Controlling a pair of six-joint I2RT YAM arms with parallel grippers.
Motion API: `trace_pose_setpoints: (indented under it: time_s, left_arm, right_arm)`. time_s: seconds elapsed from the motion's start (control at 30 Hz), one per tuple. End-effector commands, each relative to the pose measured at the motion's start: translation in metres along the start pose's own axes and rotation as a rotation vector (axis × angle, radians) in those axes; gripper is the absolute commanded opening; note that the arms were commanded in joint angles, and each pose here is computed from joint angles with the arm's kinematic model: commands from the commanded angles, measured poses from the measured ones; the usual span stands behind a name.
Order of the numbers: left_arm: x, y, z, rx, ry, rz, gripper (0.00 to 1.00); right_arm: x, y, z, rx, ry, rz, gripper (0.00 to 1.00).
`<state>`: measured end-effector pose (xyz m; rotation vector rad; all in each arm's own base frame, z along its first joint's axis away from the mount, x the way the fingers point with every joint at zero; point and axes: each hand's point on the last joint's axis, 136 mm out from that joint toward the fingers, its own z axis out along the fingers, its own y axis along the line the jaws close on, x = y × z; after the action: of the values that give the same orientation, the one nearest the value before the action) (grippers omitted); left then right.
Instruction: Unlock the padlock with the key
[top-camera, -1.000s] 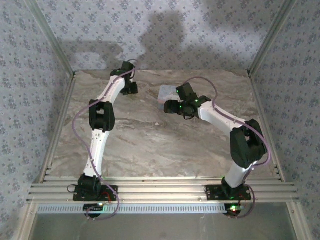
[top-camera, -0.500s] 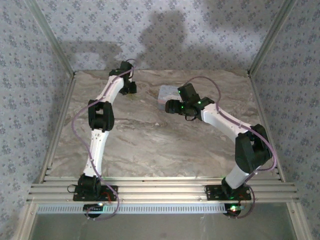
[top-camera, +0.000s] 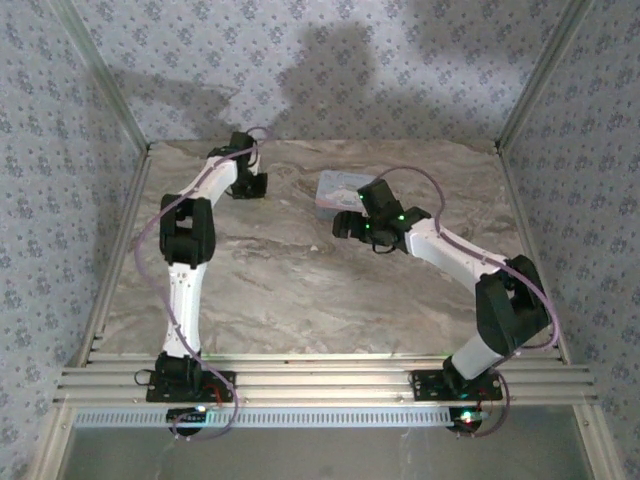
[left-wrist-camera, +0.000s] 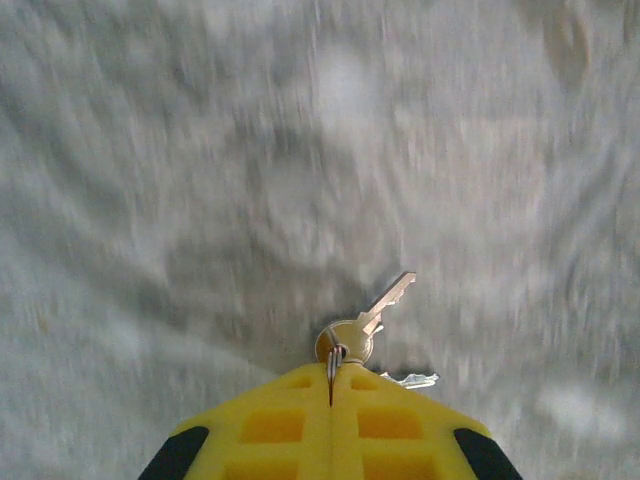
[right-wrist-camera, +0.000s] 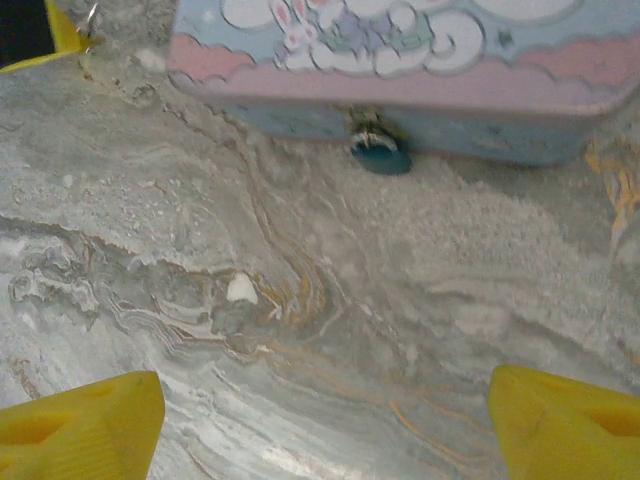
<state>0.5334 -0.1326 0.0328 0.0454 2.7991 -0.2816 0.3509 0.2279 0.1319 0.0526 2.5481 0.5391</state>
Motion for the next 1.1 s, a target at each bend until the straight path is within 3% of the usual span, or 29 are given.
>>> trace_pose_setpoints:
  time_s: [0.0,0.17,0.37,0.63,0.9,1.07]
  left_arm:
    - [0.009,-0.016,-0.038,0.073,-0.058,0.112,0.00]
    - [0.037,-0.026,-0.091,0.125,-0.144,0.193,0.00]
    - [0.086,-0.064,-0.160,0.233,-0.247,0.347,0.00]
    - [0.129,-0.119,-0.251,0.311,-0.510,0.601,0.00]
    - [0.163,-0.147,-0.282,0.212,-0.719,0.741,0.00]
    - [0.171,-0.154,-0.302,0.233,-0.812,0.737,0.00]
  right_arm:
    - [0.003,0.005,-0.014,-0.050,-0.032,0.061,0.85]
    - [0.011,0.001,-0.030,-0.079,-0.066,0.095,0.85]
    - [0.022,0.004,-0.057,-0.179,-0.111,0.137,0.84]
    - [0.029,0.020,-0.111,-0.369,-0.189,0.130,0.83]
    - [0.024,0.054,-0.163,-0.566,-0.315,0.001,0.77]
    - [0.026,0.081,-0.174,-0.641,-0.350,-0.088,0.74]
